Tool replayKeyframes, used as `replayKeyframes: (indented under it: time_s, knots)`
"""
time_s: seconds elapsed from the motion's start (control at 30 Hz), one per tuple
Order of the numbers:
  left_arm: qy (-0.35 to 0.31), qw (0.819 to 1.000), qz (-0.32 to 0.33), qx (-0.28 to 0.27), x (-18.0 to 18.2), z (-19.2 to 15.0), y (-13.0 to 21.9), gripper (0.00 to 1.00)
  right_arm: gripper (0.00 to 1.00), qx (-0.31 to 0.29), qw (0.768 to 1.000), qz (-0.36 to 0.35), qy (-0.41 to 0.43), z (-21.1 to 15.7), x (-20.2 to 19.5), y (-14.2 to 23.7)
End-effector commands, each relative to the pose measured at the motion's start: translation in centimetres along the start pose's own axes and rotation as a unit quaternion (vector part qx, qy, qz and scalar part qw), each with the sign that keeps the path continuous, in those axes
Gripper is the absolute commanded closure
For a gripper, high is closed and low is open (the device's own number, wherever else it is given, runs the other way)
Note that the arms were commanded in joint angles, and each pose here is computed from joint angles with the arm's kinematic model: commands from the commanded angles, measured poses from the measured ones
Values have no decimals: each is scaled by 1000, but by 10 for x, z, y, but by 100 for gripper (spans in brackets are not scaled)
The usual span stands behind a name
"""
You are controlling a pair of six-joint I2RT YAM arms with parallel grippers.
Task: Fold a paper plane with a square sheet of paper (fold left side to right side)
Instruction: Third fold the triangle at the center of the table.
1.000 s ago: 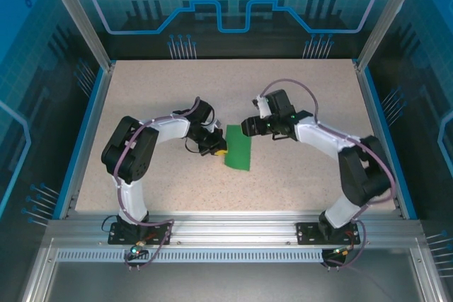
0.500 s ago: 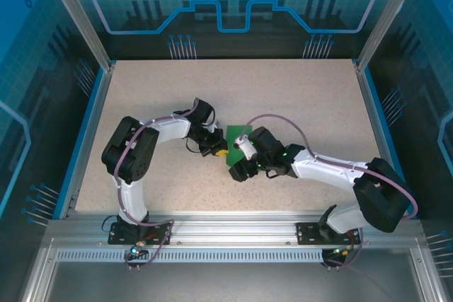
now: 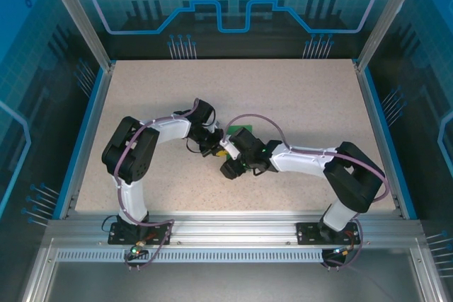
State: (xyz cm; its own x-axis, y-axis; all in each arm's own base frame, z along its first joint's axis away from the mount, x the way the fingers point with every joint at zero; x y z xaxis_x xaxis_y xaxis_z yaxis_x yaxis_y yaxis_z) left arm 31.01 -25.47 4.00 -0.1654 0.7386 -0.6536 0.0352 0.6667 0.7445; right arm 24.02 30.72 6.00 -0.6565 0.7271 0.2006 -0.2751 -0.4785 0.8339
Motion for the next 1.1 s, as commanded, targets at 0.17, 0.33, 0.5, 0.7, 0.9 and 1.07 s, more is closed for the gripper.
replayKeyframes:
  time_s: [0.17,0.33,0.5,0.7,0.9,1.07]
  knots:
    - [1,1000,-10,12,-6,-8,1,100,61,3,1000,2,24,4,7,0]
    - [1,1000,-8,14,-6,-7,0,100,73,8,1000,11,26,2,10,3]
    - [1,1000,-6,14,-5,-7,0,100,82,10,1000,20,21,2,12,6]
    - [1,1000,-4,14,-4,-7,-1,100,93,13,999,31,16,1,12,9]
    - [-9,1000,-1,7,-7,-6,4,99,100,10,998,54,-5,0,10,12]
    - [-12,1000,5,5,-6,-7,7,99,100,-2,997,76,-22,1,7,17]
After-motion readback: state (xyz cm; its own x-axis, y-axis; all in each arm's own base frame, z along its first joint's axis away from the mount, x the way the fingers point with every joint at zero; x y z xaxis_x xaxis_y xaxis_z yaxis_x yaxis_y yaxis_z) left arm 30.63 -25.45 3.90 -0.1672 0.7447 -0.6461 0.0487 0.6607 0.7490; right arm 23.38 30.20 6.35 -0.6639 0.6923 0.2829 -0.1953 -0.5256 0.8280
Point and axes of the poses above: each hand's point on the last joint's axis, 136 mm out from that joint toward the fingers, its own y axis back along the fingers, its own x axis along the line the jaws close on, z = x × y, the point moved 1 cm from there along y, back along the fingers, and after that the axes turned 7 degrees about -y, right-handed, at the moved point
